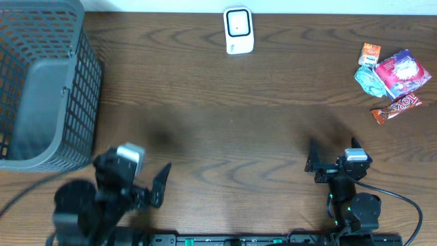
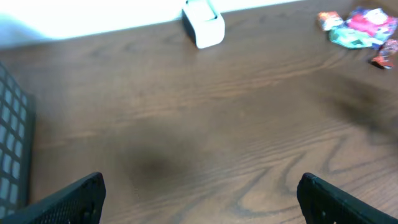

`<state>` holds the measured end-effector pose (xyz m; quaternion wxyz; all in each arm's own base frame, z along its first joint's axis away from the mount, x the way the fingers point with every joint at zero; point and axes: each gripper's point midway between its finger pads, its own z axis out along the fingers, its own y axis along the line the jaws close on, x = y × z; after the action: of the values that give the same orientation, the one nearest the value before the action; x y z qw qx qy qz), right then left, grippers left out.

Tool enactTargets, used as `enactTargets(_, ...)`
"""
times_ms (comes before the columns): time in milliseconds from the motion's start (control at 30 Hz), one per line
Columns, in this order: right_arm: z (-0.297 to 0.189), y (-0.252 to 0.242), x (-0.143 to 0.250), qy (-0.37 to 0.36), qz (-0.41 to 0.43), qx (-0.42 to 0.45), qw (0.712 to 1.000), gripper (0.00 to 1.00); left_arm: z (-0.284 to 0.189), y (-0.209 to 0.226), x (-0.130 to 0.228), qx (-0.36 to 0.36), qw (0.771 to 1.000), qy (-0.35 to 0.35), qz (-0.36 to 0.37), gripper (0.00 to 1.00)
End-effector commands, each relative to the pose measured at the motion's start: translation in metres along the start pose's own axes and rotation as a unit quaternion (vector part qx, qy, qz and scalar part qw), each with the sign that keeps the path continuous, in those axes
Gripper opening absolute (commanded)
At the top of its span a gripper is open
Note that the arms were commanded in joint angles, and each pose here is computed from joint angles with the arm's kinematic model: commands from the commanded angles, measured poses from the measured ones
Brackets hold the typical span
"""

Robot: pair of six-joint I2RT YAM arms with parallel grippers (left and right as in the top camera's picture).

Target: Scan the item barcode

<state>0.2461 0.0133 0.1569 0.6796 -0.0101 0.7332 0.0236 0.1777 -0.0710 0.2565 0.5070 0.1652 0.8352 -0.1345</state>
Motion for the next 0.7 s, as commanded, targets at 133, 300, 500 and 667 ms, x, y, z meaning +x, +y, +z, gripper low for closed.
enactTargets(133, 0.0, -0.001, 0.0, 0.0, 0.007, 0.001, 1.0, 0.99, -0.032, -0.016, -0.004, 0.006, 0.995, -0.08, 0.055, 0.98)
enactTargets(300, 0.0, -0.001, 0.0, 0.0, 0.007, 0.001, 1.0, 0.99, -0.041, -0.02, -0.001, 0.005, 0.994, -0.093, 0.06, 0.98)
enactTargets(500, 0.0, -0.001, 0.0, 0.0, 0.007, 0.001, 1.0, 0.99, -0.036, -0.018, 0.005, 0.004, 0.994, -0.081, 0.078, 0.98)
enactTargets(667, 0.0, -0.001, 0.0, 0.0, 0.007, 0.001, 1.0, 0.99, -0.02, -0.014, 0.01, 0.002, 0.991, -0.082, 0.104, 0.98)
